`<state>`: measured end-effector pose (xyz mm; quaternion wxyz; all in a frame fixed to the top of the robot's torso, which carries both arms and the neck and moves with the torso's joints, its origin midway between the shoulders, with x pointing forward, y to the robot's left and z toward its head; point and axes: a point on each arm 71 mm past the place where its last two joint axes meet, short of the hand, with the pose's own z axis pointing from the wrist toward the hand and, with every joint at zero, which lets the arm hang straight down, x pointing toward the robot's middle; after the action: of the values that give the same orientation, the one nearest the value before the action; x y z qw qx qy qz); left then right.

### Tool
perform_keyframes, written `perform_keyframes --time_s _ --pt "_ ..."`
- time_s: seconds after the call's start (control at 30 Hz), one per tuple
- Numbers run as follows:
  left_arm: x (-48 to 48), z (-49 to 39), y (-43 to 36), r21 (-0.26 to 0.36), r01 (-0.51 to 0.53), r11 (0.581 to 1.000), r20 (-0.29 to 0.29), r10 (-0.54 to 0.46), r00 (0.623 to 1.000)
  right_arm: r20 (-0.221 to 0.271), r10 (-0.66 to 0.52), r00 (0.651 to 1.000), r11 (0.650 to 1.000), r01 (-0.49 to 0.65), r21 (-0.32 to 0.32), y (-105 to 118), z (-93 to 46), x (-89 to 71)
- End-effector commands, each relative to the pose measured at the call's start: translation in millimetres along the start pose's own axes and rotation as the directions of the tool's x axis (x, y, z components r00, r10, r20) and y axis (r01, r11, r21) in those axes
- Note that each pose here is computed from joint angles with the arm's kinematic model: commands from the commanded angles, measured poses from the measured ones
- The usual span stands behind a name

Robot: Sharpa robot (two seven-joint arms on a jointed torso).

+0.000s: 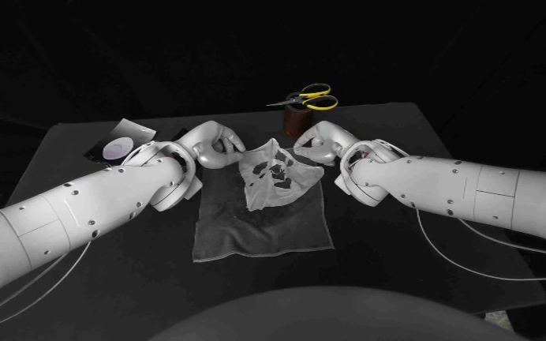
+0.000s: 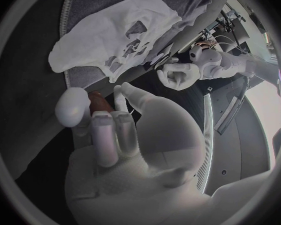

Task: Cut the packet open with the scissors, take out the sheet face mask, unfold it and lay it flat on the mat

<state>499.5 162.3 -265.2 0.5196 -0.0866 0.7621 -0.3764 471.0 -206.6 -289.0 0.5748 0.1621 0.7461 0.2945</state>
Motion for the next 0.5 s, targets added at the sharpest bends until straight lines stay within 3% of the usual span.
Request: perform_keyframes --time_s 0.03,0.5 --pt "6.8 -2.5 -5.5 0.047 -0.056 0.997 -0.028 0.057 0.998 -0.028 0.029 0.999 0.995 -0.027 0.094 -8 1.2 1.1" --pt "24.0 -1.3 -0.8 -0.008 -0.131 0.991 -0.101 0.130 0.986 -0.068 0.017 0.998 0.985 -0.005 0.174 -8 19.7 10.6"
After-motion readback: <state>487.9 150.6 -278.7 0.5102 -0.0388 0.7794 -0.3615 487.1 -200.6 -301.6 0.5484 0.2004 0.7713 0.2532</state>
